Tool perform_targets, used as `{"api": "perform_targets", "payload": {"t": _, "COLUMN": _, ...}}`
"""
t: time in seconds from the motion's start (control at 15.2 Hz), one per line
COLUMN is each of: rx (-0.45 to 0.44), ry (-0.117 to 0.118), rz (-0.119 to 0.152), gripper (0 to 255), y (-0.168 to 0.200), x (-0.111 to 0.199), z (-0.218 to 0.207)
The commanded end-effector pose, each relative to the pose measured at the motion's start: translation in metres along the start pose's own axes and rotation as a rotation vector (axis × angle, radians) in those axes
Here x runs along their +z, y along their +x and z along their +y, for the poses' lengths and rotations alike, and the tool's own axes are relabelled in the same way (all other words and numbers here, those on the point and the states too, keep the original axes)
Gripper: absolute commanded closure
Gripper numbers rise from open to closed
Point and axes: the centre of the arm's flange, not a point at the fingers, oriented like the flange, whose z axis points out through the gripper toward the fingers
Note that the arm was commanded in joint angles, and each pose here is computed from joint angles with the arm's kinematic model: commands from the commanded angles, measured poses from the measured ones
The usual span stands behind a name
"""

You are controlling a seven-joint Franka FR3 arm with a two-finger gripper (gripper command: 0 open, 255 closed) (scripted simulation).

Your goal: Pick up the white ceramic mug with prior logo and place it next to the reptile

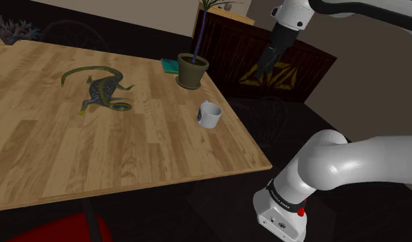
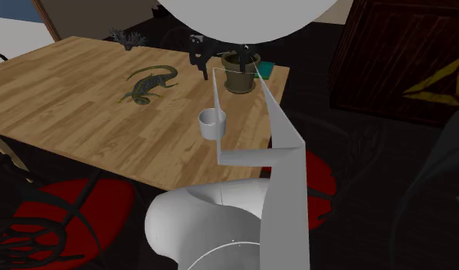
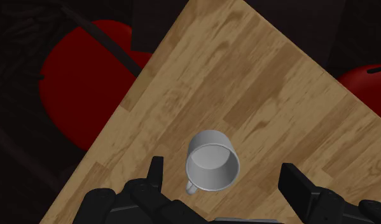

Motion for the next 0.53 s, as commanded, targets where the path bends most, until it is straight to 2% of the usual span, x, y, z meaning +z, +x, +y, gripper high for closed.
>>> {"api": "perform_targets", "payload": {"t": 0.0, "rx": 0.0, "ry": 0.0, "rz": 0.0, "gripper": 0, "y": 0.0, "x": 0.0, "z": 0.0}}
{"api": "perform_targets", "payload": {"t": 0.46, "rx": -0.03, "ry": -0.001, "rz": -0.046, "gripper": 0, "y": 0.053, "x": 0.075, "z": -0.029}}
